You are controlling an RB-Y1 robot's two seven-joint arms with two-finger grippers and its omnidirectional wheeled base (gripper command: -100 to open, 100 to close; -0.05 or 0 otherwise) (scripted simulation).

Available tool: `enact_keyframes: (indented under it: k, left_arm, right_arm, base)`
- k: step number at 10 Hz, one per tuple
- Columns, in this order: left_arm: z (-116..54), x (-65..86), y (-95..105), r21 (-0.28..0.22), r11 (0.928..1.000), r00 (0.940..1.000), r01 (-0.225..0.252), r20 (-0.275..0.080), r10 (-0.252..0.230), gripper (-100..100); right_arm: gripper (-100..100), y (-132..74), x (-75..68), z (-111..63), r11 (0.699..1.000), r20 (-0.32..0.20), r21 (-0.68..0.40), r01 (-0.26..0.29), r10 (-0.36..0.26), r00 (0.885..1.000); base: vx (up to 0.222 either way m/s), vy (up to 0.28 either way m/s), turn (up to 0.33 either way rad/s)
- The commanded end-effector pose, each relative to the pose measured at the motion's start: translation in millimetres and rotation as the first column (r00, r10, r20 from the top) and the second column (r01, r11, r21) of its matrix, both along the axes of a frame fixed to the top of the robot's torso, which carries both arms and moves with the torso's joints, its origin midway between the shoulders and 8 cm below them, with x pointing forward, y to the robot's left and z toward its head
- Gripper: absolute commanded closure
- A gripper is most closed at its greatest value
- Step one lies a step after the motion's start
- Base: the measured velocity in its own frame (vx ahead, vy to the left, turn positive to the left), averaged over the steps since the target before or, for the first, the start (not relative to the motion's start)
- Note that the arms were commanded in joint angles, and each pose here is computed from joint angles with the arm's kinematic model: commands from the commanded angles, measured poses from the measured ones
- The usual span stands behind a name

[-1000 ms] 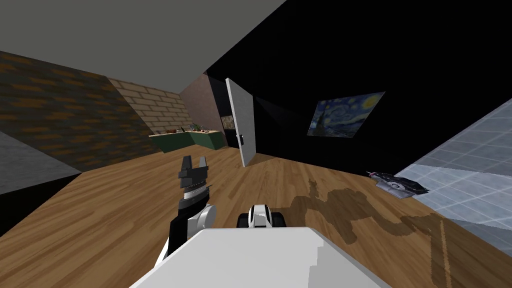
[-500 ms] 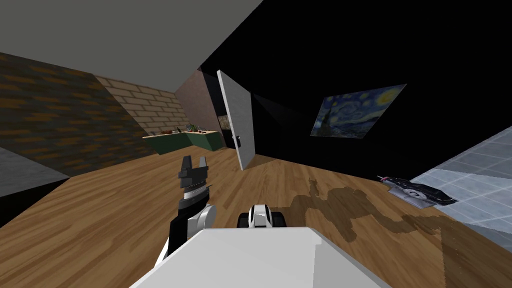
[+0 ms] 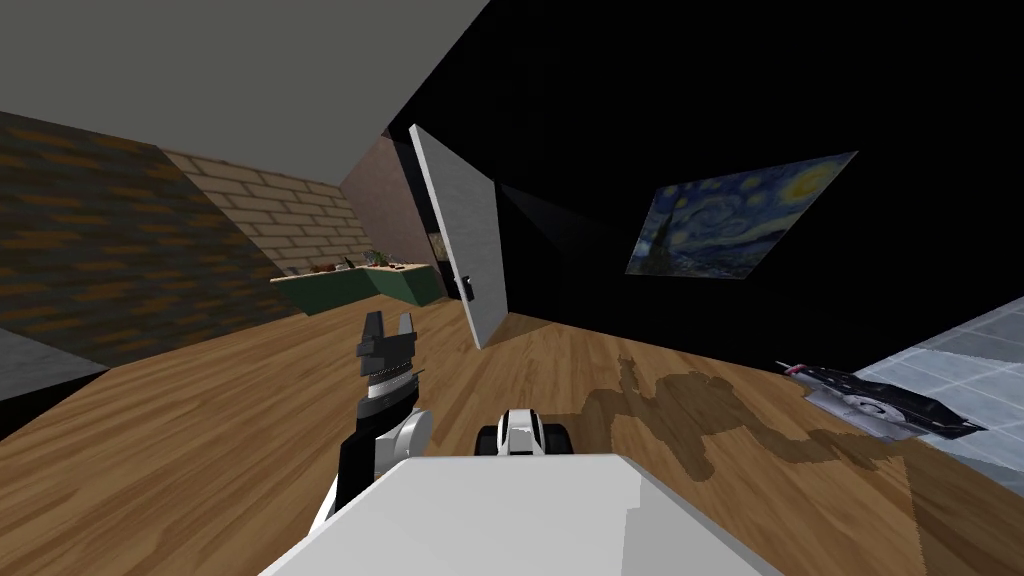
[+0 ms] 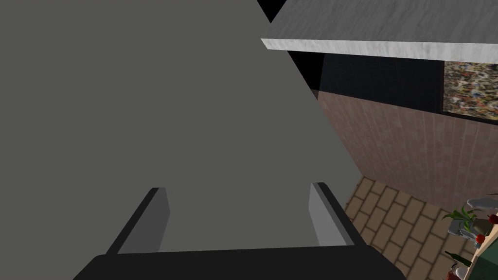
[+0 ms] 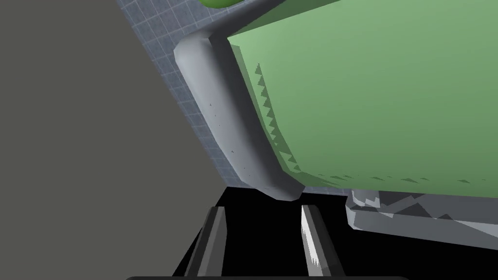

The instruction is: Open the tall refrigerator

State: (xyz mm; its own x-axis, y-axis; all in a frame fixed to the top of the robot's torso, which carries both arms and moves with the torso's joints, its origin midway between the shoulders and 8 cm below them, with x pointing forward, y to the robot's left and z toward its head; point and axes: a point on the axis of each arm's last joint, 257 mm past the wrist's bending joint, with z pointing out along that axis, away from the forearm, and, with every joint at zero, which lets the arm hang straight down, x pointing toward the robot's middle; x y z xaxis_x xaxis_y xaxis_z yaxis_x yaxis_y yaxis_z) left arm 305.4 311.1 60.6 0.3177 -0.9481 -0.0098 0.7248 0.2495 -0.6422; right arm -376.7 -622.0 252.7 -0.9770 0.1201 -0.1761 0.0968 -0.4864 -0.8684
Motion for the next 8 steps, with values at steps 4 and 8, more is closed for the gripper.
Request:
enact_keyframes:
  k: [4, 8]
  left_arm:
    - [0.1, 0.0, -0.1, 0.0, 1.0, 1.0, 0.0, 0.0, 0.0, 0]
    - [0.1, 0.1, -0.1, 0.0, 1.0, 1.0, 0.0, 0.0, 0.0, 0]
  right_arm:
    - [-100, 8.3, -19.7, 8.8, 0.999, 0.004, 0.017, 0.032, -0.032, 0.999]
    - [-100, 10.6, -19.4, 28.1, 1.0, 0.01, 0.023, 0.015, -0.016, 1.0]
  base:
    - [0.091, -0.057, -0.029]
    - [0.034, -0.06, -0.026]
